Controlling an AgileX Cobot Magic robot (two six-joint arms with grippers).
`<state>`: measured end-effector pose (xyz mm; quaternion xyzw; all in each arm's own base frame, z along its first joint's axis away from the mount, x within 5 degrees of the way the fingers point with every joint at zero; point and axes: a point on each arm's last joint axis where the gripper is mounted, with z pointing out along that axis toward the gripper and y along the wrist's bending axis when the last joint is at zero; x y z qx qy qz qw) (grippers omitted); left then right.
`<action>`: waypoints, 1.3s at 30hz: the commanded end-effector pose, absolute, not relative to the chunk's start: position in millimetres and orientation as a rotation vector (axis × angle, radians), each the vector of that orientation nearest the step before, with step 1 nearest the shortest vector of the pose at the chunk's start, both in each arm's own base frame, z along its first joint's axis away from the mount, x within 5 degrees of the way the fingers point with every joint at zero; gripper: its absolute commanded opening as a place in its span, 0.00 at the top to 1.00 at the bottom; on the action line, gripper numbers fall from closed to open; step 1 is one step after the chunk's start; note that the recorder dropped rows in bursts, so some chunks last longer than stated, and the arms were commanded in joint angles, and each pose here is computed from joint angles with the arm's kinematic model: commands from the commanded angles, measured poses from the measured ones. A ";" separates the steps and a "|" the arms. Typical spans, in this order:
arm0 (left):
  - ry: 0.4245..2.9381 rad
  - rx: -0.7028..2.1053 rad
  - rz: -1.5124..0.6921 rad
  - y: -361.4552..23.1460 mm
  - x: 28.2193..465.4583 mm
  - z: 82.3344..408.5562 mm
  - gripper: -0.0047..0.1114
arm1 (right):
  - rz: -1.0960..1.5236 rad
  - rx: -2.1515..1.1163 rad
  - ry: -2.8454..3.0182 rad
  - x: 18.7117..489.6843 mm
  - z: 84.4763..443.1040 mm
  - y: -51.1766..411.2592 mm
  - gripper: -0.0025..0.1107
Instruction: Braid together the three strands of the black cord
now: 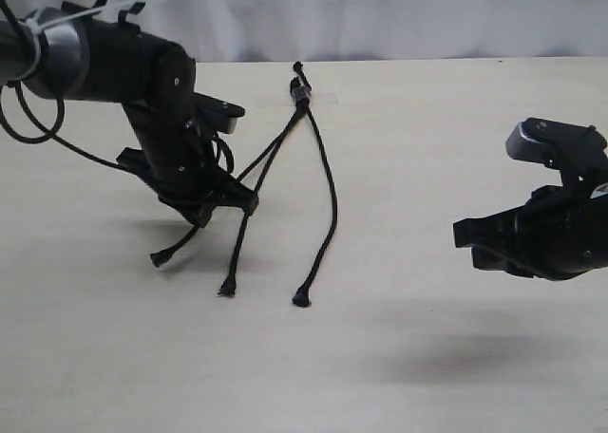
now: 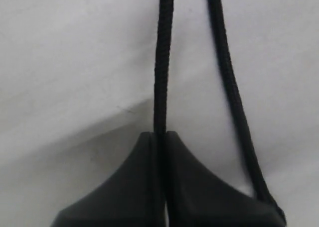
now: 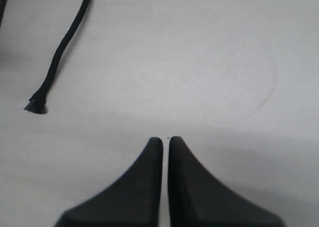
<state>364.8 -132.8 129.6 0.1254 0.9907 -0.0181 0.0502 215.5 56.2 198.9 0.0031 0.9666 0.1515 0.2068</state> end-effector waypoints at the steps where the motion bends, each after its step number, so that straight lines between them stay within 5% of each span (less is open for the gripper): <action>1: 3.012 0.301 -0.133 -133.0 353.4 114.8 0.96 | 0.420 -0.007 2.701 214.3 197.3 56.6 0.94; 20: 2.817 0.381 -0.314 -203.7 327.5 101.7 0.96 | 0.488 -0.067 2.724 219.5 213.9 62.8 0.94; 31: 2.752 0.381 -0.246 -168.2 339.7 152.6 0.96 | 0.475 -0.083 2.718 220.0 213.9 62.3 0.94; 39: 2.818 0.323 -0.202 -144.1 333.6 133.8 0.96 | 0.475 -0.086 2.715 220.2 214.0 62.3 0.94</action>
